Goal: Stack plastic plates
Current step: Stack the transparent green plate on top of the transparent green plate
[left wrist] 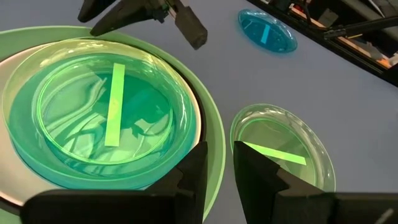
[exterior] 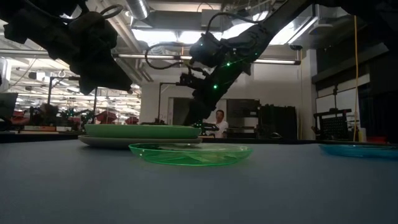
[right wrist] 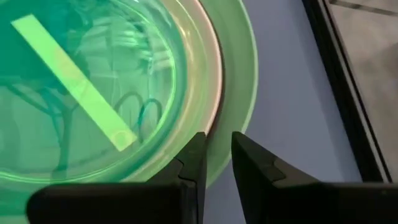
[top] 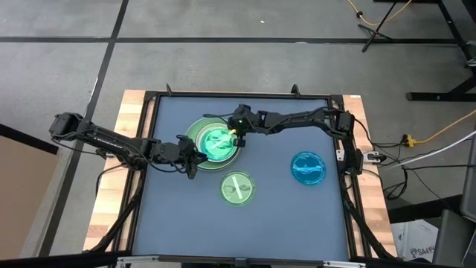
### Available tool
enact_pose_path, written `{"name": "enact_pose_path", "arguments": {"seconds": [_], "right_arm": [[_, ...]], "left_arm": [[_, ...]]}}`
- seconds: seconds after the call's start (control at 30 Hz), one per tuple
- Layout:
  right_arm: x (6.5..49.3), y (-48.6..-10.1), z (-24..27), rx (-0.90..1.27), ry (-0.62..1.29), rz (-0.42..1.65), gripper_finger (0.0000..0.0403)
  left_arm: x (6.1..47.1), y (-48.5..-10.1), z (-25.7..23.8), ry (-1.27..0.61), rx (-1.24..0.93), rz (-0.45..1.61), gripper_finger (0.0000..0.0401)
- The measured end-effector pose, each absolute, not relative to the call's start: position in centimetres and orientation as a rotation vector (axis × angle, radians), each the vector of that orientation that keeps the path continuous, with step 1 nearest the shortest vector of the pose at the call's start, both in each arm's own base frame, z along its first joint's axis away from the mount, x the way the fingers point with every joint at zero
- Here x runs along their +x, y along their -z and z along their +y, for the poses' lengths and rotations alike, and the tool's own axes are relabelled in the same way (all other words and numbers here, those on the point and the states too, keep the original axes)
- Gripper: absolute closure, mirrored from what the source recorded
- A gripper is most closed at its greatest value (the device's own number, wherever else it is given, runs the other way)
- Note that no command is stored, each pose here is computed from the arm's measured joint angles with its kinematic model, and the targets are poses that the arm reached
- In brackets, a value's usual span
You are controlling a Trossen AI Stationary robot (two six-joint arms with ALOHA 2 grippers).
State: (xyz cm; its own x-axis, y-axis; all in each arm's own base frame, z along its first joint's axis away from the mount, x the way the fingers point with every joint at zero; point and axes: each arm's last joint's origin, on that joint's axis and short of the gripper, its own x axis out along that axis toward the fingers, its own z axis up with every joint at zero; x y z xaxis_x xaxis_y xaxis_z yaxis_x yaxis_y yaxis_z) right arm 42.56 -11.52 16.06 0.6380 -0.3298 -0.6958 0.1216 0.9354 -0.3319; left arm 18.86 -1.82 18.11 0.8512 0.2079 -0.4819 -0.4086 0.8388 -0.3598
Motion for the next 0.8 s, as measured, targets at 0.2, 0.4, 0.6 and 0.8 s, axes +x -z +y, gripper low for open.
{"name": "enact_pose_path", "arguments": {"seconds": [0.2,0.4,0.6,0.8], "right_arm": [[42.8,-16.0,-10.3,-0.234,0.146,0.826,0.0336],[43.3,-16.0,-8.6,-0.280,0.133,0.819,0.0336],[43.1,-16.4,-8.8,-0.319,0.203,0.839,0.0336],[42.6,-18.3,-8.6,-0.366,0.179,0.823,0.0336]], "left_arm": [[18.9,-18.1,-1.8,-0.340,-0.472,0.443,0.0330],[18.9,-18.1,-1.8,-0.340,-0.472,0.443,0.0330],[18.9,-18.1,-1.8,-0.341,-0.472,0.443,0.0330],[18.9,-18.1,-1.8,-0.340,-0.473,0.443,0.0330]]}}
